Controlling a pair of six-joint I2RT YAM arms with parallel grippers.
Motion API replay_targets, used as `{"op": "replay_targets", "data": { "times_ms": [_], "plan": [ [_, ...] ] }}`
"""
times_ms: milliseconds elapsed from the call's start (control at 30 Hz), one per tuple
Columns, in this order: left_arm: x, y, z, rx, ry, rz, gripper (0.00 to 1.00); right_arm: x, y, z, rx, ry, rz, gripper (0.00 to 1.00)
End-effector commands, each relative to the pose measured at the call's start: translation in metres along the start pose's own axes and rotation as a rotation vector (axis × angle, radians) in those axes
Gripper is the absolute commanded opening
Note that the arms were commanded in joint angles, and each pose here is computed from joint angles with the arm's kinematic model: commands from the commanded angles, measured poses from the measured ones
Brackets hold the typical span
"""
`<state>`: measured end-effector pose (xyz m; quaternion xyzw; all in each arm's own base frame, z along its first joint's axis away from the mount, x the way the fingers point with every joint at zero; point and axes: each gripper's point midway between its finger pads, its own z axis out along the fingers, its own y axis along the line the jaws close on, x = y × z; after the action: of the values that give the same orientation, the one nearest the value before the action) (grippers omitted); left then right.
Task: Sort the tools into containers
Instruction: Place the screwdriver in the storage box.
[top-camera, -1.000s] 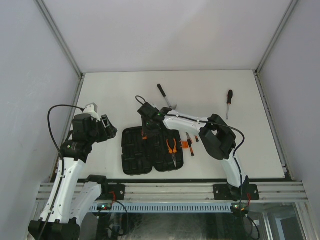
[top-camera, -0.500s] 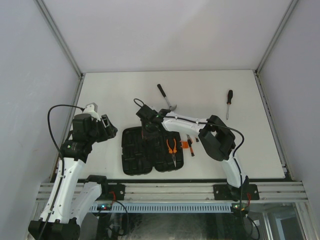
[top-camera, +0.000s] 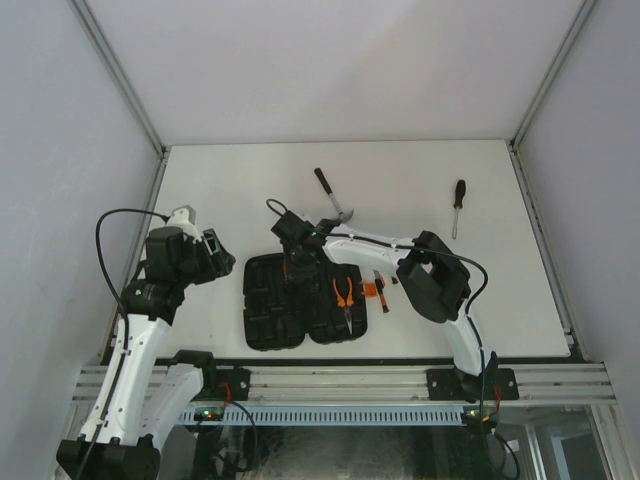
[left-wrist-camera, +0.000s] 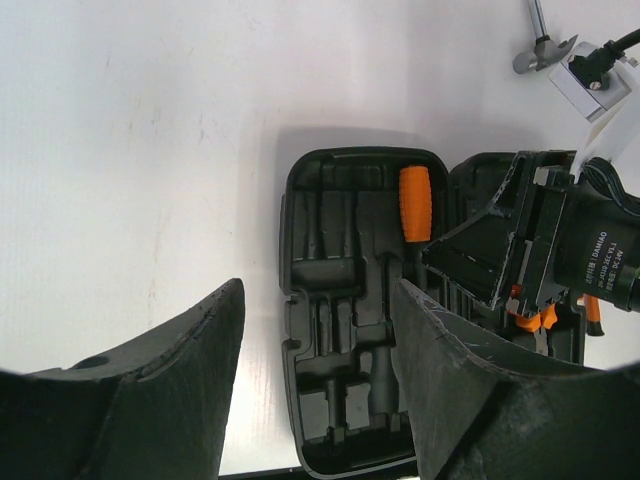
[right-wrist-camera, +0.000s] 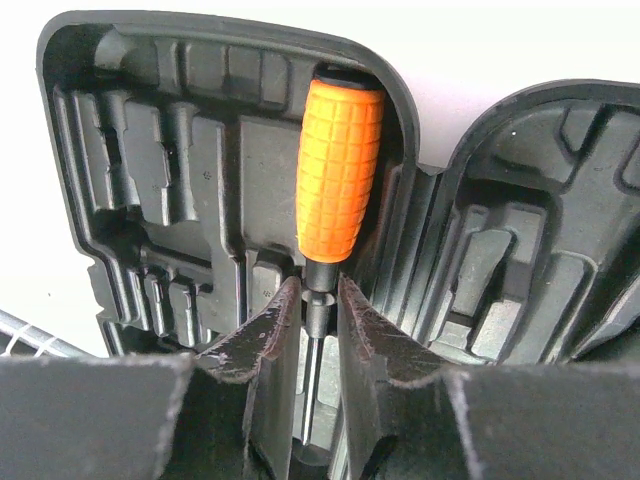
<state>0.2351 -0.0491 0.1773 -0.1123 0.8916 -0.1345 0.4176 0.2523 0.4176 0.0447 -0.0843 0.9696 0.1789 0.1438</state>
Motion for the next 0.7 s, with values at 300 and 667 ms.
{"op": "replay_targets", "data": {
  "times_ms": [300, 667],
  "plan": [
    [-0.009, -0.004, 0.000, 0.020, -0.039, 0.018, 0.65, -0.016, 0.000, -0.002, -0.005, -0.032, 0.011, 0.18],
    [-0.009, -0.004, 0.001, 0.021, -0.035, 0.018, 0.65, -0.026, 0.006, -0.005, -0.026, -0.045, -0.002, 0.16]
  ]
}}
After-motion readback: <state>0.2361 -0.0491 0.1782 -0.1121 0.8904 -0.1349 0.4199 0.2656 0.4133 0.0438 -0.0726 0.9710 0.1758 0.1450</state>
